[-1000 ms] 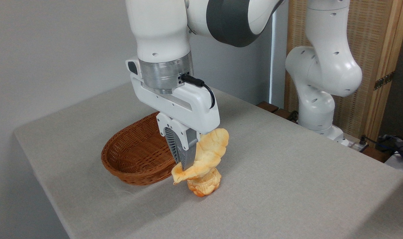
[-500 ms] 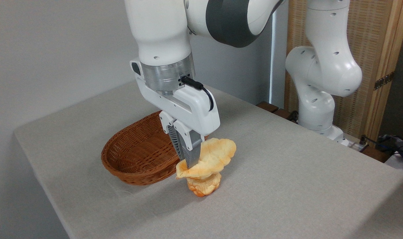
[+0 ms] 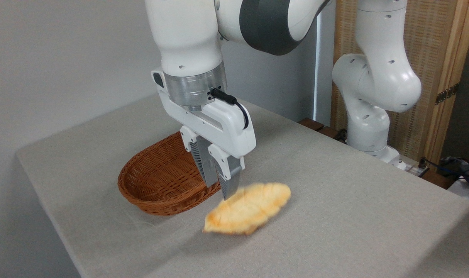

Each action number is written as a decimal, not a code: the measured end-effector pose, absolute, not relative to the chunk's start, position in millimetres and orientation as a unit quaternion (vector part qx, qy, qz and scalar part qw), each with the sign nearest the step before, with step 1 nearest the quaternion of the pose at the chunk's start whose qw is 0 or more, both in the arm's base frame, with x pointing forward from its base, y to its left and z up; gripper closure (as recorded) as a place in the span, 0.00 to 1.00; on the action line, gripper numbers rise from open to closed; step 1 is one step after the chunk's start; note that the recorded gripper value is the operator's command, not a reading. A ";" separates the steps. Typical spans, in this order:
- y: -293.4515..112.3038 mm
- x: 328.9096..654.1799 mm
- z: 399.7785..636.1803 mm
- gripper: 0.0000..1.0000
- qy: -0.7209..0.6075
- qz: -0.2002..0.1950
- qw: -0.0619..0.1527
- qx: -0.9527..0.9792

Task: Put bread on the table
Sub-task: 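Open the gripper to release the roll onto the table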

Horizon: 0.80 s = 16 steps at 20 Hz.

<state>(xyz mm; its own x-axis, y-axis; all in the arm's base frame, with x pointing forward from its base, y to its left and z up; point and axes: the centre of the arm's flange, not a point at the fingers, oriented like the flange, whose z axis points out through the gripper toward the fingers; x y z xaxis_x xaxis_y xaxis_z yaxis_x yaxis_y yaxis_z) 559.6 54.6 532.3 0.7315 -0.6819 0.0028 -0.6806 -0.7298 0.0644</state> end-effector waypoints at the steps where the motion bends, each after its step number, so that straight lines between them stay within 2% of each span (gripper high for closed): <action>1: 54.6 559.6 532.3 0.00 -0.366 -0.011 0.030 0.930; 16: 47.9 560.2 532.6 0.00 -0.364 -0.010 0.031 0.931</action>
